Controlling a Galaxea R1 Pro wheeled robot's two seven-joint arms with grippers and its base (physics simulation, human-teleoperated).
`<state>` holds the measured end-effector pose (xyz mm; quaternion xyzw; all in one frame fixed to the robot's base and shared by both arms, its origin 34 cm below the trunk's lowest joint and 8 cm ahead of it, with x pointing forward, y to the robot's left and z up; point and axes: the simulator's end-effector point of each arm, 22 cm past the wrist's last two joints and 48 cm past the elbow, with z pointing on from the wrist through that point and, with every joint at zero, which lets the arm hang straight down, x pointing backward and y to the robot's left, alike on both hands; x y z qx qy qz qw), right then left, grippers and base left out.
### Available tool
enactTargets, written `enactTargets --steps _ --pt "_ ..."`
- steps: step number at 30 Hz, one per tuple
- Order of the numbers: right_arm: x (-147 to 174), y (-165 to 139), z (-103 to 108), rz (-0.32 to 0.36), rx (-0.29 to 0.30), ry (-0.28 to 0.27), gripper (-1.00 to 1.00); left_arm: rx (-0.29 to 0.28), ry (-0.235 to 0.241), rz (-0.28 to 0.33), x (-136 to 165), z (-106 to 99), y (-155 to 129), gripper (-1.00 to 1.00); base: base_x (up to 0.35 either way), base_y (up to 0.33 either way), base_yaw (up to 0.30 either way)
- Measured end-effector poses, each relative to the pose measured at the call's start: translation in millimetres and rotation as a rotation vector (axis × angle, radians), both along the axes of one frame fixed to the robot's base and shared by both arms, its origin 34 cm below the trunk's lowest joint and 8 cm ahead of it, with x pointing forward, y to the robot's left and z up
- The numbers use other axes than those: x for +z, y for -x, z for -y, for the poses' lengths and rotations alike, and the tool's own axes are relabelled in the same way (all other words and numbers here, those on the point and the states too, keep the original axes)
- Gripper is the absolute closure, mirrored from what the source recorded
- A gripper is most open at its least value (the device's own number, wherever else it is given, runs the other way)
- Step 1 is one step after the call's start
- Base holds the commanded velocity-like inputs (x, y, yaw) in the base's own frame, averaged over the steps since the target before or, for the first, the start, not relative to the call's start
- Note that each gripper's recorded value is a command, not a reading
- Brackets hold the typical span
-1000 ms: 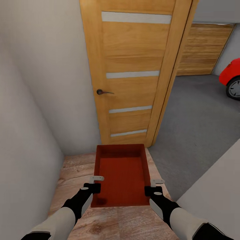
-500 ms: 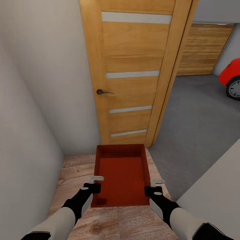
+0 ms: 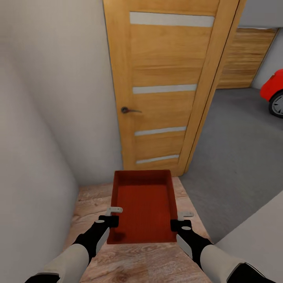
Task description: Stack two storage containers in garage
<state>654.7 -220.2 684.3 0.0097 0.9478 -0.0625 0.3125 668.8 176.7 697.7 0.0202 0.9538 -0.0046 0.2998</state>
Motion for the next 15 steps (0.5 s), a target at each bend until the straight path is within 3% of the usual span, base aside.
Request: enactTargets --steps 5,15 --pt "0.0 -0.1 0.1 0.000 0.000 0.001 1.00 0.000 0.001 0.000 -0.1 0.1 0.0 1.00 0.162 0.188 -0.243" --pt "-0.1 -0.2 0.3 0.000 0.004 0.005 1.00 0.002 0.004 0.000 -2.0 0.2 1.6 1.00 0.019 0.017 -0.282"
